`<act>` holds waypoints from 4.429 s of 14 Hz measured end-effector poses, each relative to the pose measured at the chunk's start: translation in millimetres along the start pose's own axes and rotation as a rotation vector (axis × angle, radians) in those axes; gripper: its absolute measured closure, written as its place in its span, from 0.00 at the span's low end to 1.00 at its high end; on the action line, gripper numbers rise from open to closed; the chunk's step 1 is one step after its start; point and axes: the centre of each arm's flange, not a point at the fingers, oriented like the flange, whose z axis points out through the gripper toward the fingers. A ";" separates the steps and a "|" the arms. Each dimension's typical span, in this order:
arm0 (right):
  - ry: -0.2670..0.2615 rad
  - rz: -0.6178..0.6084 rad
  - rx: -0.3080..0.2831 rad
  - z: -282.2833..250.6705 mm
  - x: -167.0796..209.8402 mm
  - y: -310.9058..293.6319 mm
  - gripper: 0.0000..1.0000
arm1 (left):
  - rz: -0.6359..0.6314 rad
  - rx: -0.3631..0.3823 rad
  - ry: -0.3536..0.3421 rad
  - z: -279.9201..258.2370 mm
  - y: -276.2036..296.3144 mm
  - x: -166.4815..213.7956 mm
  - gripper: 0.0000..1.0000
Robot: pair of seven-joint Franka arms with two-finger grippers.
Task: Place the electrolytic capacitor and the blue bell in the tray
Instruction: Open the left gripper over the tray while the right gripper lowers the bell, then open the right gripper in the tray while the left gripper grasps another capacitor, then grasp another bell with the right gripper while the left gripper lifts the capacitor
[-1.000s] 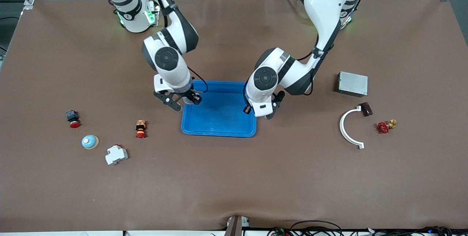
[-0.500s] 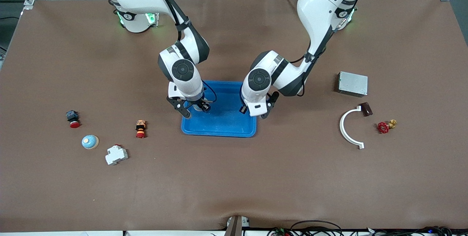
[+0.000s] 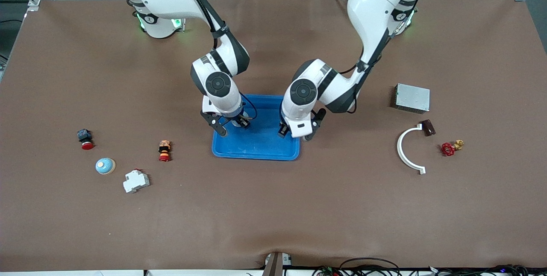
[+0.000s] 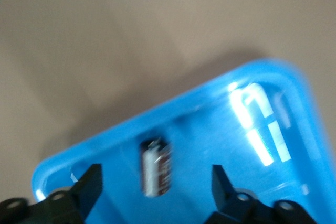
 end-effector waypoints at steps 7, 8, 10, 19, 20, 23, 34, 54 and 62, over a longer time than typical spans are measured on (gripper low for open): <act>0.002 0.003 0.039 6.3 -6.3 -2.1 0.35 | 0.099 0.157 0.102 -82.4 -28.6 146.4 0.00; 0.004 0.003 0.040 10.9 -5.7 -2.0 0.35 | 0.125 0.190 0.092 -87.3 -36.9 176.1 0.00; 0.006 0.005 0.032 20.5 -4.4 -0.8 0.35 | 0.200 0.236 0.061 -89.2 -56.9 245.4 0.00; 0.009 -0.019 0.021 28.8 -4.6 0.1 0.00 | 0.468 0.301 -0.024 -64.7 -171.5 475.1 0.00; 0.009 -0.048 0.024 27.2 -4.5 -1.4 0.00 | 0.480 0.320 -0.013 -56.5 -178.2 481.7 0.00; -0.001 -0.174 -0.012 8.0 4.0 -9.0 0.00 | 0.495 0.352 -0.005 -32.9 -194.1 487.5 0.02; 0.030 -0.713 -0.056 -142.5 315.7 125.4 0.00 | 0.508 0.358 -0.045 20.1 -213.3 478.2 0.14; 0.097 -0.973 0.001 -33.9 497.1 209.5 0.00 | 0.632 0.327 -0.009 -105.0 -147.7 434.8 0.64; 0.073 -0.990 -0.008 -15.7 497.3 211.5 0.00 | 0.515 0.224 -0.049 -113.0 -62.3 271.2 0.64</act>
